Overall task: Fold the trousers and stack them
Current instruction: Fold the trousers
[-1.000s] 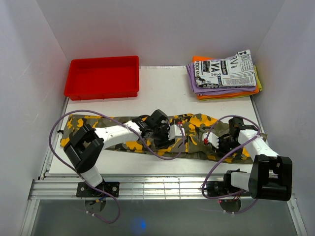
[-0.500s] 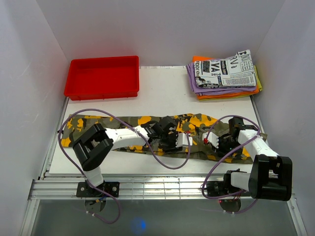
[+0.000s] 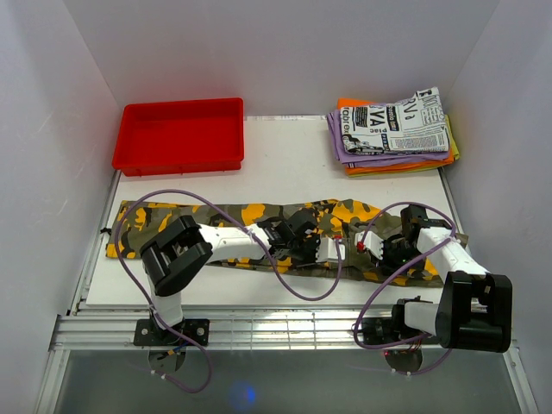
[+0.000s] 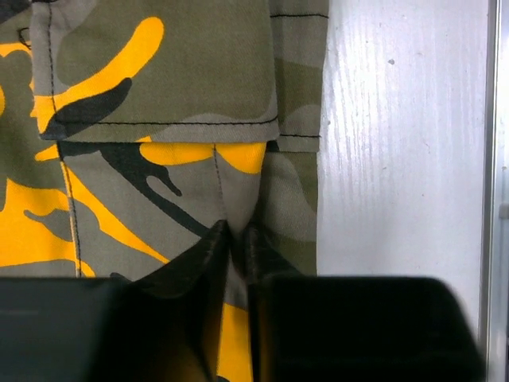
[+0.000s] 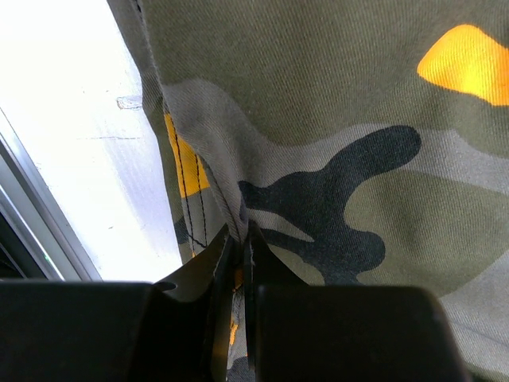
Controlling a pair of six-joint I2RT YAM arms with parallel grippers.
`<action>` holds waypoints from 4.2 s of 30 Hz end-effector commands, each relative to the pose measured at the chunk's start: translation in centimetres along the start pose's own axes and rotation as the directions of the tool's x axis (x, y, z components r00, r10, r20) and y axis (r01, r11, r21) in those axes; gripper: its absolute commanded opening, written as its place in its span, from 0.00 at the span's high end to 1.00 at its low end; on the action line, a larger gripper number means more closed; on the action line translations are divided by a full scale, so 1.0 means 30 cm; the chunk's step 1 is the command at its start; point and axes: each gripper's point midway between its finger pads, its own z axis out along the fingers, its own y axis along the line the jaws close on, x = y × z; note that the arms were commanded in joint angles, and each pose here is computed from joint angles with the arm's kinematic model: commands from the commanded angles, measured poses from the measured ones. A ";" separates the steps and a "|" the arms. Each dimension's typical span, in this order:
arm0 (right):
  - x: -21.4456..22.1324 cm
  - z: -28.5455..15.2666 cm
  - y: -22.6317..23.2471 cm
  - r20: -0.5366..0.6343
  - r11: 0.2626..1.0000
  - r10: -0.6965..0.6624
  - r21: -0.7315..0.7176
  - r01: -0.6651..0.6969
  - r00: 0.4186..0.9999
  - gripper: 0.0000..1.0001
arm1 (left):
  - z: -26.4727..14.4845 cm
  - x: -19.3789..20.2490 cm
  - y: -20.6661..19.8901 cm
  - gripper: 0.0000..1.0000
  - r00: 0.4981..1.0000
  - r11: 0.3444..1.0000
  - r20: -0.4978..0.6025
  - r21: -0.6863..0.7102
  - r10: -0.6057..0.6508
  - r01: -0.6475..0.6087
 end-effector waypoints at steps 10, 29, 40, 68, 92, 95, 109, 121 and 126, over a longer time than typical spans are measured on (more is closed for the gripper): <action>-0.028 0.040 -0.032 0.052 1.000 -0.021 0.016 0.021 0.998 0.92 | -0.142 -0.175 0.003 1.00 0.996 1.000 0.090 -0.008 -0.010 0.010; -0.035 0.019 -0.043 0.045 1.000 -0.010 0.006 0.010 0.999 0.92 | -0.036 0.139 -0.147 1.00 0.987 0.967 -0.112 0.215 -0.118 0.140; -0.059 -0.099 -0.031 0.009 0.994 -0.112 0.012 0.112 0.994 0.92 | -0.013 0.260 -0.122 1.00 0.929 0.914 -0.201 0.207 -0.310 0.350; -0.015 -0.379 -0.088 -0.013 0.968 0.124 0.223 -0.118 0.992 0.32 | -0.231 0.064 0.008 0.50 0.925 0.916 -0.055 0.131 -0.376 0.380; 0.434 -0.278 -0.082 -0.310 0.986 0.056 0.168 -0.004 0.949 0.38 | -0.160 0.235 0.161 0.47 0.809 0.813 -0.134 0.042 -0.572 0.581; 0.447 -0.261 -0.082 -0.322 0.984 0.054 0.178 0.005 0.945 0.53 | -0.152 0.243 0.163 0.47 0.803 0.808 -0.141 0.038 -0.579 0.588; 0.363 -0.412 -0.112 -0.310 0.964 0.029 0.261 0.056 0.950 0.92 | -0.129 0.245 0.171 0.47 0.784 0.788 -0.140 0.035 -0.605 0.615; 0.451 -0.248 0.049 -0.384 0.995 0.008 0.094 0.030 0.923 0.92 | -0.139 0.254 0.169 0.47 0.773 0.777 -0.143 0.033 -0.619 0.628; 0.505 -0.205 0.006 -0.412 0.993 0.025 0.117 0.026 0.911 0.92 | -0.193 0.183 0.207 0.47 0.785 0.786 -0.088 0.037 -0.613 0.617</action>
